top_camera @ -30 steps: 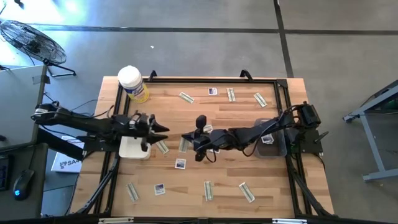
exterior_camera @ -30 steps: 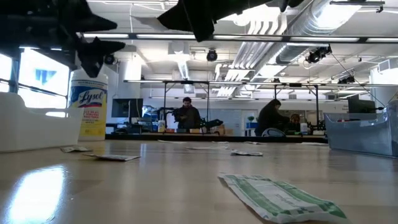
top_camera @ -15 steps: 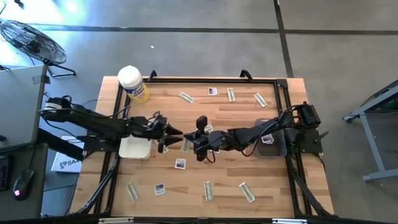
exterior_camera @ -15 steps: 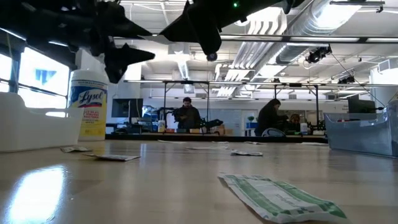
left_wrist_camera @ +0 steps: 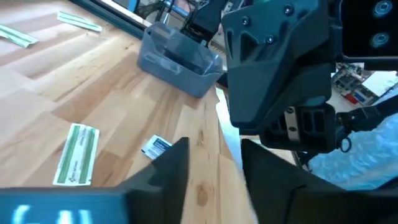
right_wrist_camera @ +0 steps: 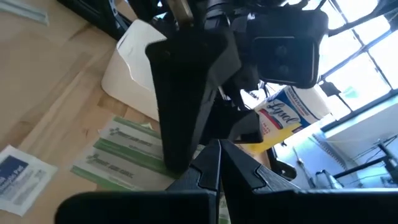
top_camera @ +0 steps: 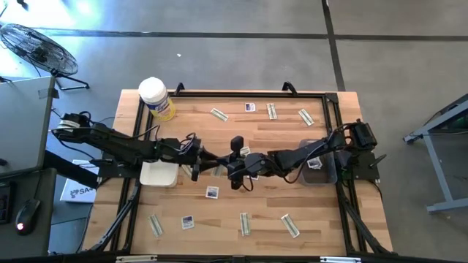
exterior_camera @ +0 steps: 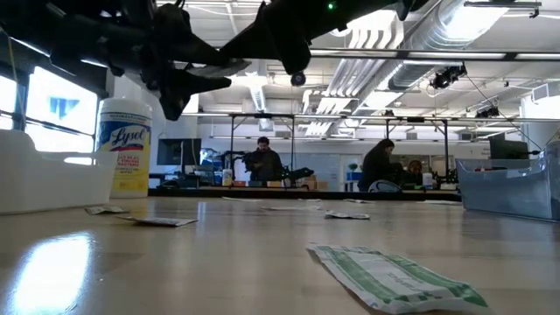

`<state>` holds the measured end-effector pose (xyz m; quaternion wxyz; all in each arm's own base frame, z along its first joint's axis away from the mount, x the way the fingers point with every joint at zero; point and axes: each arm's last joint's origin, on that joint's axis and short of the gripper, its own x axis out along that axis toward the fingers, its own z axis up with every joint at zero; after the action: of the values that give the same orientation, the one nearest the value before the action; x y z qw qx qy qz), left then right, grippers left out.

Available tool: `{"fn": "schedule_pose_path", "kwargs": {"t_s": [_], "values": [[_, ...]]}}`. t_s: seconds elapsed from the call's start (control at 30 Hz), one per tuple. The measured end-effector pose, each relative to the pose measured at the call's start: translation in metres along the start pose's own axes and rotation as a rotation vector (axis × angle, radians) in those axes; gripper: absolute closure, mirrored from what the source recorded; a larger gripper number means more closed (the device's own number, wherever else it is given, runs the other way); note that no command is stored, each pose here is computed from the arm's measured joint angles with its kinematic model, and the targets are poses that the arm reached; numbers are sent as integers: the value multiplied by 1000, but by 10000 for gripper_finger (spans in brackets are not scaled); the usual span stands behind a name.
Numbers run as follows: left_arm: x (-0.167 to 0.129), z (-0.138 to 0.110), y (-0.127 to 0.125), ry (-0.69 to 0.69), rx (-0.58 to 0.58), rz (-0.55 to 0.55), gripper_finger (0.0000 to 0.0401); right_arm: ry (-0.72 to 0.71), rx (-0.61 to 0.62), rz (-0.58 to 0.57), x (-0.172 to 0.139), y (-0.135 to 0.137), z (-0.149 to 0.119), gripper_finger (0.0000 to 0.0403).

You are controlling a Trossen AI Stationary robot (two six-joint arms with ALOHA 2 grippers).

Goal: Pick & Place First Aid Supplies
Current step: Put the green bandage into the white bin

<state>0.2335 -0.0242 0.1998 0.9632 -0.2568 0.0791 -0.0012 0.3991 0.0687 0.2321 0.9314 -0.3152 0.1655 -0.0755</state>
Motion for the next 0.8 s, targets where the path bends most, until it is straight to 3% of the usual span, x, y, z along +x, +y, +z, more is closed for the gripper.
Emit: {"fn": "schedule_pose_path", "kwargs": {"t_s": [0.17, 0.23, 0.53, 0.8], "values": [[0, 0, 0, -2, 17, 3, 370, 3, 25, -4, 1, -2, -1, 395], [0, 0, 0, -3, 32, 6, 392, 0, 52, -14, 1, -3, -1, 391], [0, -2, 1, 16, 76, 15, 397, 31, 84, -91, 2, -7, -2, 350], [0, -4, 2, 37, 152, 24, 399, 12, 335, -201, -1, -15, 3, 298]]}}
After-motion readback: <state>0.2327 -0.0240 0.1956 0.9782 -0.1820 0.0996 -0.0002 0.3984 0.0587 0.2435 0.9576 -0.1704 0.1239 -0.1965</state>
